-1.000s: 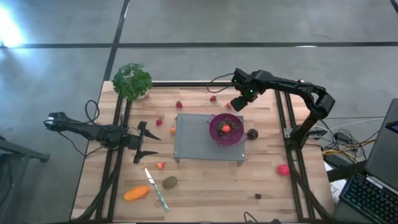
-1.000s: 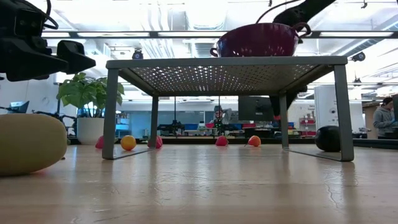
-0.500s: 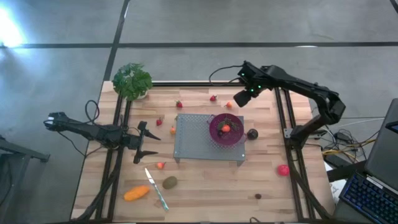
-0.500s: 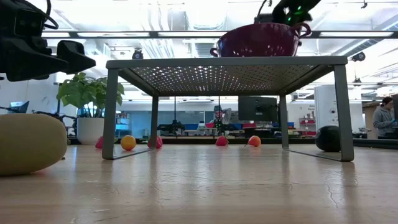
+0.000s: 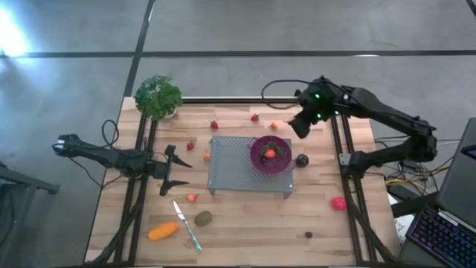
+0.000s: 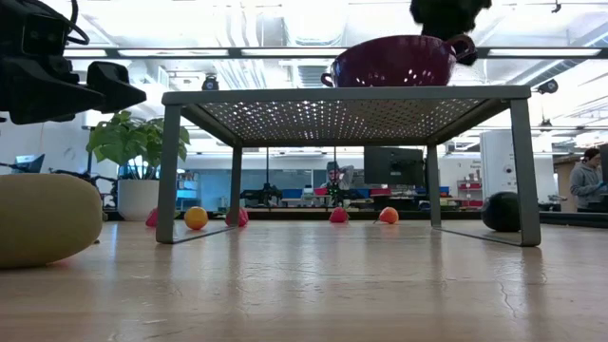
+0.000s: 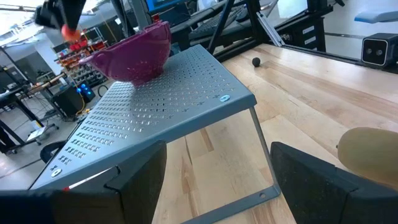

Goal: Pick & Place Fruit
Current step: Put the pear in the purple strainer bowl on the shelf

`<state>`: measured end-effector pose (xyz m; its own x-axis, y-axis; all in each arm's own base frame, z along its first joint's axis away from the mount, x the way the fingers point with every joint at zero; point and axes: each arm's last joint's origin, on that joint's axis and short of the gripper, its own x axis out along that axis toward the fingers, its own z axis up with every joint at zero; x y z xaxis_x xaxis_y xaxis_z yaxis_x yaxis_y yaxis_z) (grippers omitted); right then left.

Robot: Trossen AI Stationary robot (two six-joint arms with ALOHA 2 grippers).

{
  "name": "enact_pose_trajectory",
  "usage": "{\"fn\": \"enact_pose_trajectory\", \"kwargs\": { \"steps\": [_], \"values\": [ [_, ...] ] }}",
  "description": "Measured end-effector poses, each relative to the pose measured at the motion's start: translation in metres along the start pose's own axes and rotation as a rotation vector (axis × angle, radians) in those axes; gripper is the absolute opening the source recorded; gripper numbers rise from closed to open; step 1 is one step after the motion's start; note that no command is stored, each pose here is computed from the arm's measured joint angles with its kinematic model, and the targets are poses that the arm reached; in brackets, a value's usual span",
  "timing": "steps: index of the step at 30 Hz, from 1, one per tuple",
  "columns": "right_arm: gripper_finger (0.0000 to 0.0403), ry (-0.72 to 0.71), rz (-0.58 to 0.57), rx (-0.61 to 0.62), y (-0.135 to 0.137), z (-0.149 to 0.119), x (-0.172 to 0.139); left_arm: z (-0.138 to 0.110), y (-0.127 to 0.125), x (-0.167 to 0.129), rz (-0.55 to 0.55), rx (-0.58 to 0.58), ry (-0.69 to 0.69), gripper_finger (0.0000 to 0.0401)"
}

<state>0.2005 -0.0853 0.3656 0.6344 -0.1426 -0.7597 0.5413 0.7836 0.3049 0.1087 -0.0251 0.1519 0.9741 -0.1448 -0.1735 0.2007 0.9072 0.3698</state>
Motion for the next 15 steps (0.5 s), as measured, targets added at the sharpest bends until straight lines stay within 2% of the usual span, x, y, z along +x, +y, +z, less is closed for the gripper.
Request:
{"fn": "enact_pose_trajectory", "kwargs": {
  "steps": [5,10,15],
  "values": [
    [0.0125,-0.043,0.115,-0.085,0.028,-0.009,-0.01,0.0,0.0,0.0,0.0,0.0,0.001,0.0291],
    [0.0116,-0.045,0.211,-0.192,0.056,-0.016,-0.006,0.0,0.0,0.0,0.0,0.0,0.001,0.0291],
    [0.0127,-0.035,0.16,-0.262,0.071,-0.022,0.007,0.0,0.0,0.0,0.0,0.0,0.0,0.0291]
  ]
}}
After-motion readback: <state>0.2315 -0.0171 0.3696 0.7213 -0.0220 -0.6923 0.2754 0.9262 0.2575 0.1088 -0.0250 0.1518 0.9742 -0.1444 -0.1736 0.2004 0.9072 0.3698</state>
